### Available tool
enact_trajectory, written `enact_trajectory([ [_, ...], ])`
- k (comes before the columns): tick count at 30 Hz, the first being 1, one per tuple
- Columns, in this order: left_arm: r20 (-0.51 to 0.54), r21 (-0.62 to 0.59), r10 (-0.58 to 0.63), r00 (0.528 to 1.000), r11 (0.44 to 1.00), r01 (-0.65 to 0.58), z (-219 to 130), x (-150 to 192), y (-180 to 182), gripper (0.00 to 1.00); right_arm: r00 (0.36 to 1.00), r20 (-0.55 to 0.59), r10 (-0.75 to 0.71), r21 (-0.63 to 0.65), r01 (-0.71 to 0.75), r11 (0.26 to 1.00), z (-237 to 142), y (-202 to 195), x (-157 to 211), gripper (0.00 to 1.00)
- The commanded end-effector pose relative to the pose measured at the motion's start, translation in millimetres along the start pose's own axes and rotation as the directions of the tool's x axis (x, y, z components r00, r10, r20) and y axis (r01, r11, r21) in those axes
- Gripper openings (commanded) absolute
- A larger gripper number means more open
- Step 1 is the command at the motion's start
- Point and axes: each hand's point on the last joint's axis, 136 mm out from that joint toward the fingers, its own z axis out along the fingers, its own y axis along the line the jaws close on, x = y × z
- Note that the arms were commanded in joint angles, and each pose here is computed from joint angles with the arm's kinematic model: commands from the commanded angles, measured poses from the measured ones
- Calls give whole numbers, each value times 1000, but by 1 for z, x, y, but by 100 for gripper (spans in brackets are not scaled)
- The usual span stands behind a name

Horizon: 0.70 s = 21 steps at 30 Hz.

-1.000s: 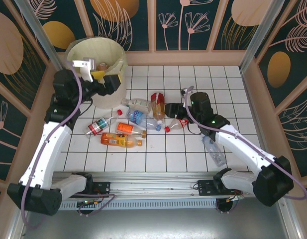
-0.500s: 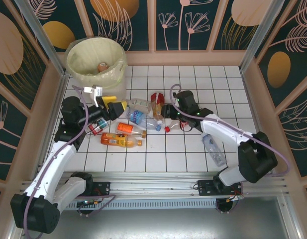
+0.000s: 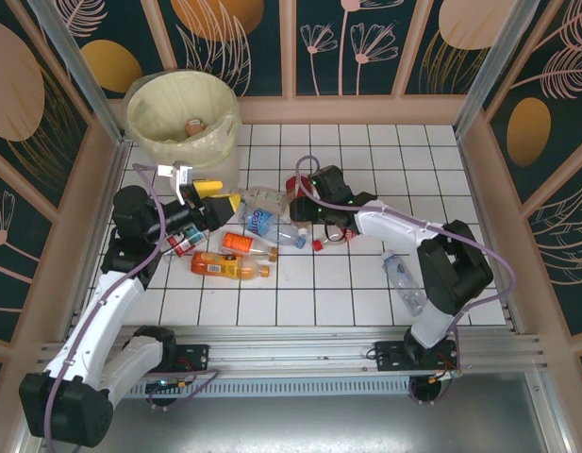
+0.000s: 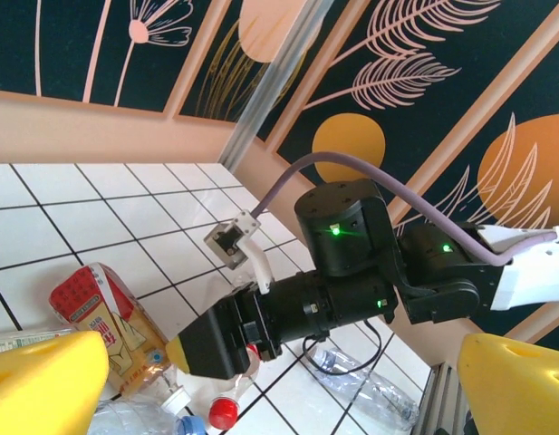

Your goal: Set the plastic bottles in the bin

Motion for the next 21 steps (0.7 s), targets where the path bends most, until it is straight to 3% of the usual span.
enact_trajectory([
  [1,18,18,44,999,999,-44,-3,-7,-8,99,991,-21,-134,-25,134,991,-8,25,7,65],
  [4,24,-49,59,998,997,-58,-5,-9,1,99,976,-22,-217,-39,216,976,-18,34,19,63],
  [8,58,-185,102,993,979,-89,-15,-19,15,99,935,-36,-354,-160,344,925,-36,60,40,58],
  [14,66,-132,147,987,982,-138,-20,-25,-6,99,859,-82,-505,-346,450,823,-36,89,70,57],
  [21,92,-131,172,981,978,-160,-28,-31,-17,99,779,-139,-612,-336,544,769,-3,101,84,51],
])
